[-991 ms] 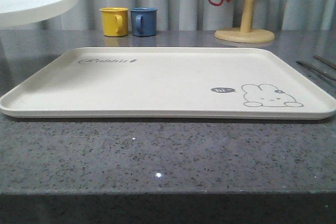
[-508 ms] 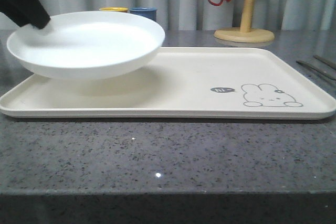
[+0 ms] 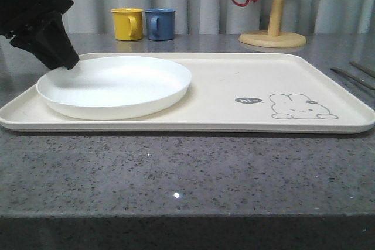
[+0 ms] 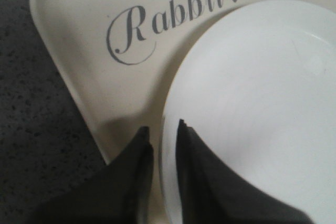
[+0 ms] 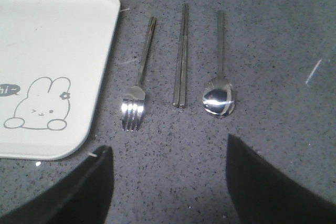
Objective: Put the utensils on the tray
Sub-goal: 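Carry the plate over the tray and set it down, open left gripper, then raise the left gripper away and move the right gripper to the fork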
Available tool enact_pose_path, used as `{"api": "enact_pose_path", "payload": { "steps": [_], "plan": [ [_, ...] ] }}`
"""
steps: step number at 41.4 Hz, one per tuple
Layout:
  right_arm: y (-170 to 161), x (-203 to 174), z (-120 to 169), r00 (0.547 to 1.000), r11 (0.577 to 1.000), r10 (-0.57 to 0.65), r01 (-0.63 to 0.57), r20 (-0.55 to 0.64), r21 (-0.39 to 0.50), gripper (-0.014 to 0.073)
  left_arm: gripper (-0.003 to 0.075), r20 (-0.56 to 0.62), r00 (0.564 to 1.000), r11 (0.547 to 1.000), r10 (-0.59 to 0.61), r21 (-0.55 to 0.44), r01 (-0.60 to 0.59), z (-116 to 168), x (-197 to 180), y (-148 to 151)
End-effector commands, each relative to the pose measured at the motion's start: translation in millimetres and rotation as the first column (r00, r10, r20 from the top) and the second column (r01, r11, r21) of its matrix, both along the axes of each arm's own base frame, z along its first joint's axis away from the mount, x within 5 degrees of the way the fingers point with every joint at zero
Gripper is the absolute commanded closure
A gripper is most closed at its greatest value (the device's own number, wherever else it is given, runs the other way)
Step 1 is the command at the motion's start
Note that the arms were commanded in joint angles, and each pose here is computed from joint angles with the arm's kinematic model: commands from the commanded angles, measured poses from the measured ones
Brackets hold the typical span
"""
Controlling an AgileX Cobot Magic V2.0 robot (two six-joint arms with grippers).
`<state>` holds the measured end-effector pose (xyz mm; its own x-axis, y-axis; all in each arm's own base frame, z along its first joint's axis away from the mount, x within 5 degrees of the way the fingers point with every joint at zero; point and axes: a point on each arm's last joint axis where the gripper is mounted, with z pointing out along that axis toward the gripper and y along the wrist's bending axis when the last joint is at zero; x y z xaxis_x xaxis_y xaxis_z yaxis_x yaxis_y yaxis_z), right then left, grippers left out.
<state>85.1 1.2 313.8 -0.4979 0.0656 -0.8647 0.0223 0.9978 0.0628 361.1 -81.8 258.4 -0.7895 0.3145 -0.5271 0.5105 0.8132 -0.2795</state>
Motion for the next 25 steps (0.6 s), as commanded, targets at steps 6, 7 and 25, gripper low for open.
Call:
{"api": "enact_pose_path", "payload": {
  "steps": [6,7,25],
  "plan": [
    [-0.6,4.3,15.1,0.996,1.000,-0.006,0.006,0.084,-0.002,0.0107,0.0337,0.126,0.992,0.999,0.017,-0.042,-0.012,39.3,-5.8,-3.2],
    [-0.6,4.3,15.1,0.996,1.000,-0.006,0.006,0.084,-0.002,0.0107,0.0342,0.135,0.991,0.999,0.018,-0.044,-0.012,42.9,-7.5,-3.0],
    [-0.6,4.3,15.1,0.996,1.000,-0.006,0.006,0.084,-0.002,0.0107,0.0351,0.367,0.921,0.982,-0.131,0.176,0.069,127.4,-103.3,-41.3]
  ]
}}
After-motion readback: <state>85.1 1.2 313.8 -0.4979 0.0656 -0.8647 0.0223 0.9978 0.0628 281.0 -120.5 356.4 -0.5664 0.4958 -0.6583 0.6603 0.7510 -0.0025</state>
